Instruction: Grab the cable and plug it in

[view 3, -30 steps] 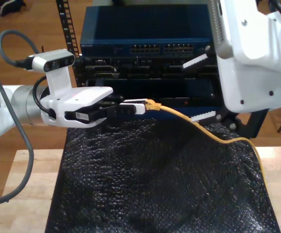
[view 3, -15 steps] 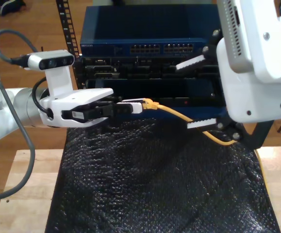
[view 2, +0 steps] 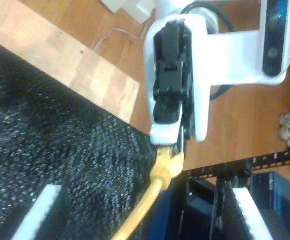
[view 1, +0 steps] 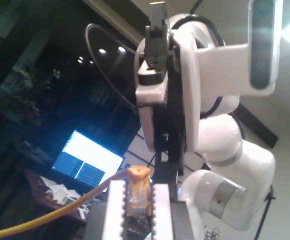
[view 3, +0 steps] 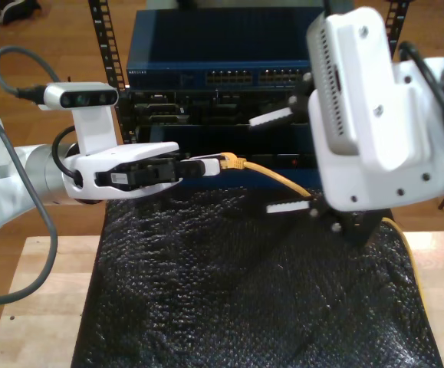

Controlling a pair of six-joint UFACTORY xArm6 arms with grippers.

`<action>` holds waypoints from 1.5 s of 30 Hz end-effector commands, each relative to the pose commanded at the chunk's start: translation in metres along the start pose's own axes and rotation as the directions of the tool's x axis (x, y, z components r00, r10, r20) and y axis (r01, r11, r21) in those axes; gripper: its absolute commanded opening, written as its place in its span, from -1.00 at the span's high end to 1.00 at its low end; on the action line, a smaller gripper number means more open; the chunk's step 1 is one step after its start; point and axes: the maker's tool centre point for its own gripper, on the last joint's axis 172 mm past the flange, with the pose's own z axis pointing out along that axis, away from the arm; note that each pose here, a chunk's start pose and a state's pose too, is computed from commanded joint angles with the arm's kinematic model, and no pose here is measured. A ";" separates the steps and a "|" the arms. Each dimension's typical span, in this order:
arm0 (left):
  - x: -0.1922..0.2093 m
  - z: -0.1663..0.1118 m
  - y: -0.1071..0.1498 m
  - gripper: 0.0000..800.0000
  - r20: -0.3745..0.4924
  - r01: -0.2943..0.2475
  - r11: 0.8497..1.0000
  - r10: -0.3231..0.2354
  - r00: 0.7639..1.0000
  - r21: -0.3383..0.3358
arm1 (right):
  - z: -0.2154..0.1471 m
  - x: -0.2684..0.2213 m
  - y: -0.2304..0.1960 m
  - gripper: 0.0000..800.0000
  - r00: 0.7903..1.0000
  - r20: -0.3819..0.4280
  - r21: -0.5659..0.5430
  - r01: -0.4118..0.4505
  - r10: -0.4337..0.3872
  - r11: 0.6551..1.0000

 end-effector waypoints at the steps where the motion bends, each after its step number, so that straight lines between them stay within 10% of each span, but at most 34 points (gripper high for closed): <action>1: 0.000 -0.001 -0.001 0.99 -0.002 0.005 1.000 -0.005 1.000 0.000 | 0.001 0.000 0.001 -0.81 1.000 0.000 -0.008 0.006 -0.006 1.000; 9: -0.001 -0.002 0.001 0.99 -0.011 0.024 0.999 -0.024 1.000 -0.021 | 0.007 -0.004 0.004 -0.78 1.000 0.007 -0.032 0.018 -0.017 0.999; 17: -0.002 -0.002 0.002 0.99 -0.015 0.028 0.999 -0.029 0.999 -0.029 | 0.011 -0.002 0.010 -0.28 1.000 0.007 -0.059 0.024 -0.024 0.998; 45: -0.003 -0.003 0.004 0.99 -0.022 0.055 0.997 -0.056 0.998 -0.046 | 0.026 0.004 0.001 0.05 1.000 -0.011 -0.020 0.027 -0.027 0.999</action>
